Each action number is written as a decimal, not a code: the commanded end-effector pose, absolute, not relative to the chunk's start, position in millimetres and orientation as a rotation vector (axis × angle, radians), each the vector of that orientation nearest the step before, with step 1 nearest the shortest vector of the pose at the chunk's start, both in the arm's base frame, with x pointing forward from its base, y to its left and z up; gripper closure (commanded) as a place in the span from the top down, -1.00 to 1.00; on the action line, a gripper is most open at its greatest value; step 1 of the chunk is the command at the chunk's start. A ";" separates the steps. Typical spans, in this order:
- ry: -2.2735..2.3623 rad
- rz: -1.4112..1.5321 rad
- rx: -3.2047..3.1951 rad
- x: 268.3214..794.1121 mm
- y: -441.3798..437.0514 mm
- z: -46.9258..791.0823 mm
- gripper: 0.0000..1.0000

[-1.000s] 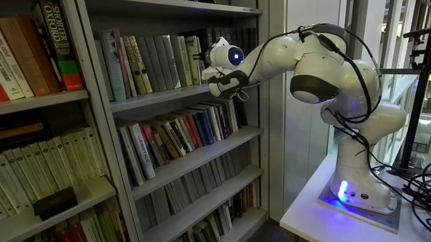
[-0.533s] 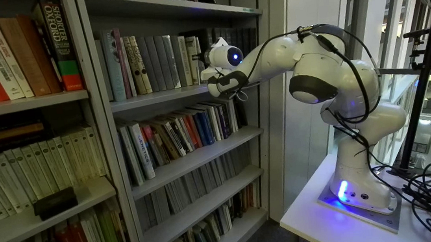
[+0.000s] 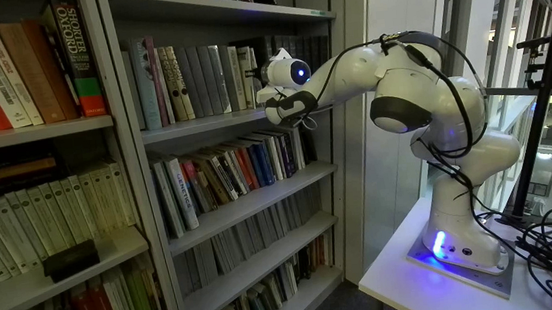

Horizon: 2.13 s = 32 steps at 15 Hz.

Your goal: Move the thin white book to the right

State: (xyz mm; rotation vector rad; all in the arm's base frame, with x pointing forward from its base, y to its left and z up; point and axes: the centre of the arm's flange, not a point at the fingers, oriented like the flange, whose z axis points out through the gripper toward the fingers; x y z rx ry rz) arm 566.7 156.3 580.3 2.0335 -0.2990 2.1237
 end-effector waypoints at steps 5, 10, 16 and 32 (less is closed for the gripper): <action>-0.300 2.169 2.008 576.8 152.4 592.6 -0.96; -0.299 2.170 2.007 576.4 152.6 592.5 -0.96; -0.298 2.164 2.006 576.9 152.5 592.6 -0.96; -0.316 2.177 2.008 503.2 157.4 582.9 1.00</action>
